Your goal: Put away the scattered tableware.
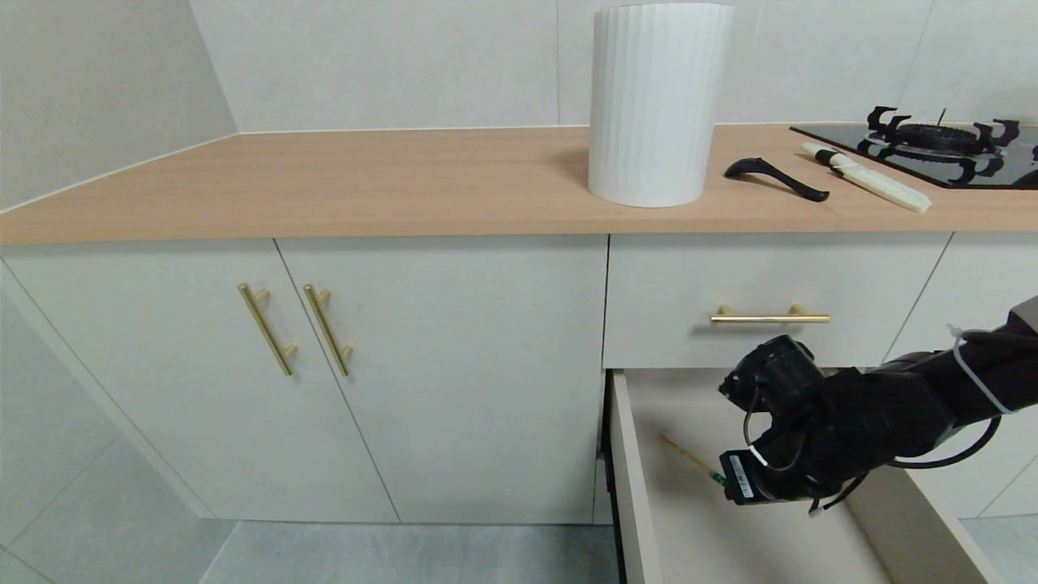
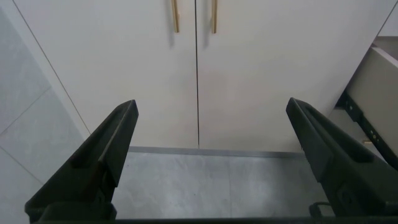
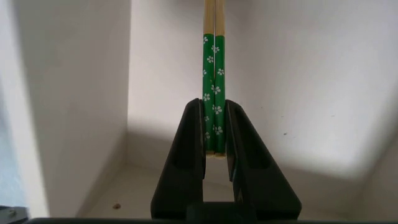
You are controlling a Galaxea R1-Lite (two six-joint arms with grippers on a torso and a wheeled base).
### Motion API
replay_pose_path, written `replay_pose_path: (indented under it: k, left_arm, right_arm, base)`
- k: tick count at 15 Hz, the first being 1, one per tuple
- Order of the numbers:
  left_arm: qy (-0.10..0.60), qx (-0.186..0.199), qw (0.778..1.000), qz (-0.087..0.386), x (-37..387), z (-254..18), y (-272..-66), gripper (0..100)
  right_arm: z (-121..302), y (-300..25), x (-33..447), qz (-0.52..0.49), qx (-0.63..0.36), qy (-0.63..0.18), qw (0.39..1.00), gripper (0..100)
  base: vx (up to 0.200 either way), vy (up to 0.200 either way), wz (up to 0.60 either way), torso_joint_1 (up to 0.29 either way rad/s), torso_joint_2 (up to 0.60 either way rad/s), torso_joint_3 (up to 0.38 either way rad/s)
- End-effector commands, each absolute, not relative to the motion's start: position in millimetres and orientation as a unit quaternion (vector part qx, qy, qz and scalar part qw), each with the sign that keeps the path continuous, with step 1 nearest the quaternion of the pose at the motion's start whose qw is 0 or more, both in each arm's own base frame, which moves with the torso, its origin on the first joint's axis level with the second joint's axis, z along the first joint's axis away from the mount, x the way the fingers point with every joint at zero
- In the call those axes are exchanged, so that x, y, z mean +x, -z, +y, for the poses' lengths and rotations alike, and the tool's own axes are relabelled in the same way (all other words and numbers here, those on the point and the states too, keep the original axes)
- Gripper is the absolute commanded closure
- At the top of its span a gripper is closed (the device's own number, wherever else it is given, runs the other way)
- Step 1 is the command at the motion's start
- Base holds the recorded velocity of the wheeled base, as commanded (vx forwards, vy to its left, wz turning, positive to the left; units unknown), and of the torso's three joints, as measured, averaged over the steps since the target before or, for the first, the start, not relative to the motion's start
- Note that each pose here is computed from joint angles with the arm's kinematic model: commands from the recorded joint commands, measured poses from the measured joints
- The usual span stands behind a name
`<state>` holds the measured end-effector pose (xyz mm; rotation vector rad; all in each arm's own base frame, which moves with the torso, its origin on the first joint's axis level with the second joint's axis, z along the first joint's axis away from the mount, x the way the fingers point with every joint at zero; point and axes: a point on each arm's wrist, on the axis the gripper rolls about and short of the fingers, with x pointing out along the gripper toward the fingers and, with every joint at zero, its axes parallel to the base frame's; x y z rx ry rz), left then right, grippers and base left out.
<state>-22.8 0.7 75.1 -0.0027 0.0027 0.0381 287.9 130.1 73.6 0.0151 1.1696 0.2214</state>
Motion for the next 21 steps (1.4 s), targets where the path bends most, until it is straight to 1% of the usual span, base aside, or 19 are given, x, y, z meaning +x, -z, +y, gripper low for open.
replay_pose_path:
  k: [1, 7, 10, 11, 14, 16, 21]
  left_arm:
    - [-0.019, -0.002, 1.0, 0.002, -23, 1, -75, 0]
    - [-0.019, -0.002, 1.0, 0.002, -23, 1, -75, 0]
    - [-0.02, -0.002, 1.0, 0.002, -23, 1, -75, 0]
    - [-0.02, -0.002, 1.0, 0.001, -23, 1, -75, 0]
    - [-0.019, -0.002, 1.0, 0.001, -23, 1, -75, 0]
    - [-0.019, -0.002, 1.0, 0.002, -23, 1, -75, 0]
    - [-0.019, -0.002, 1.0, 0.001, -23, 1, -75, 0]
  right_arm:
    - [137, -58, 288, 0.57, -0.005, -0.105, 0.815, 100]
    - [142, -27, 296, 0.598, -0.014, -0.096, 0.795, 100]
    - [149, -1, 301, 0.608, -0.007, -0.089, 0.789, 100]
    - [152, 13, 301, 0.613, -0.009, -0.083, 0.786, 100]
    - [156, 20, 299, 0.618, -0.02, -0.078, 0.782, 100]
    - [156, 25, 300, 0.612, -0.033, -0.061, 0.788, 100]
    - [156, 26, 300, 0.609, -0.034, -0.059, 0.79, 100]
  base:
    - [0.0, 0.0, 0.0, 0.0, 0.0, 0.0]
    - [0.0, 0.0, 0.0, 0.0, 0.0, 0.0]
    - [0.0, 0.0, 0.0, 0.0, 0.0, 0.0]
    - [0.0, 0.0, 0.0, 0.0, 0.0, 0.0]
    - [0.0, 0.0, 0.0, 0.0, 0.0, 0.0]
    - [0.0, 0.0, 0.0, 0.0, 0.0, 0.0]
    - [0.0, 0.0, 0.0, 0.0, 0.0, 0.0]
